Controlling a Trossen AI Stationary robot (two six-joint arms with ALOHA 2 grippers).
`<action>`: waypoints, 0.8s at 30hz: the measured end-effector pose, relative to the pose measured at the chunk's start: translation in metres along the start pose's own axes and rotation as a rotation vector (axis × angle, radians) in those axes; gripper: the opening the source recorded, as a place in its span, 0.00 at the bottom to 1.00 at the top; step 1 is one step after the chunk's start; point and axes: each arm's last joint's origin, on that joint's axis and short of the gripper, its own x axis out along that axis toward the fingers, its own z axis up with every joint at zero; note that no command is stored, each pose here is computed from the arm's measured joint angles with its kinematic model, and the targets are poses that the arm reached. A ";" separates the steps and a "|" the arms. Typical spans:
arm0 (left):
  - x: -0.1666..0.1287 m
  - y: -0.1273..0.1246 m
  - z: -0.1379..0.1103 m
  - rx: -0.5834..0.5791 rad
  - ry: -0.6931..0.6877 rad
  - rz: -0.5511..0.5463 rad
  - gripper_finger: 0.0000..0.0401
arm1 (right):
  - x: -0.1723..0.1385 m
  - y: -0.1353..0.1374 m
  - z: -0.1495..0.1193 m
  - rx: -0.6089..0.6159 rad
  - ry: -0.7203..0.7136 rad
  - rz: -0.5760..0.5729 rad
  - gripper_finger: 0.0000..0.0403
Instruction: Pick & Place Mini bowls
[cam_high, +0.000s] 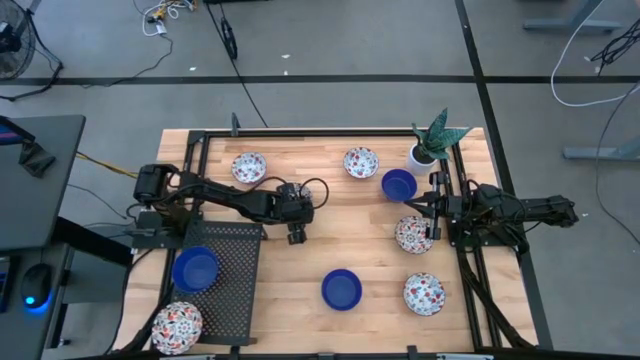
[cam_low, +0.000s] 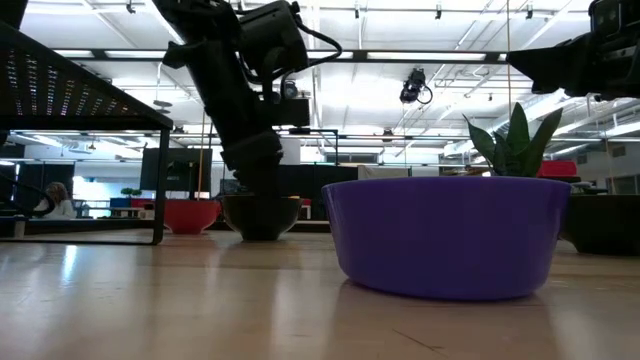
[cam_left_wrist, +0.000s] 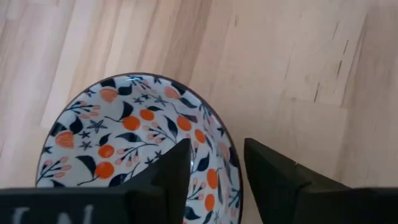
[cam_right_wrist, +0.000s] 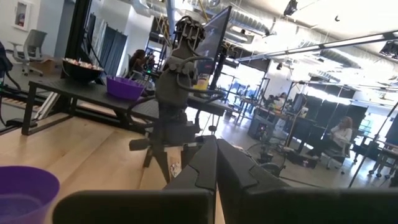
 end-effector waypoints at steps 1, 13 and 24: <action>0.000 0.000 0.000 0.000 0.000 0.000 0.35 | 0.000 0.000 0.000 0.000 0.001 0.000 0.02; -0.003 -0.002 0.001 0.011 -0.013 -0.005 0.05 | 0.000 0.000 0.000 0.000 0.002 0.001 0.02; -0.055 -0.036 0.036 0.189 -0.034 0.010 0.03 | 0.000 0.000 0.000 0.000 0.001 0.001 0.02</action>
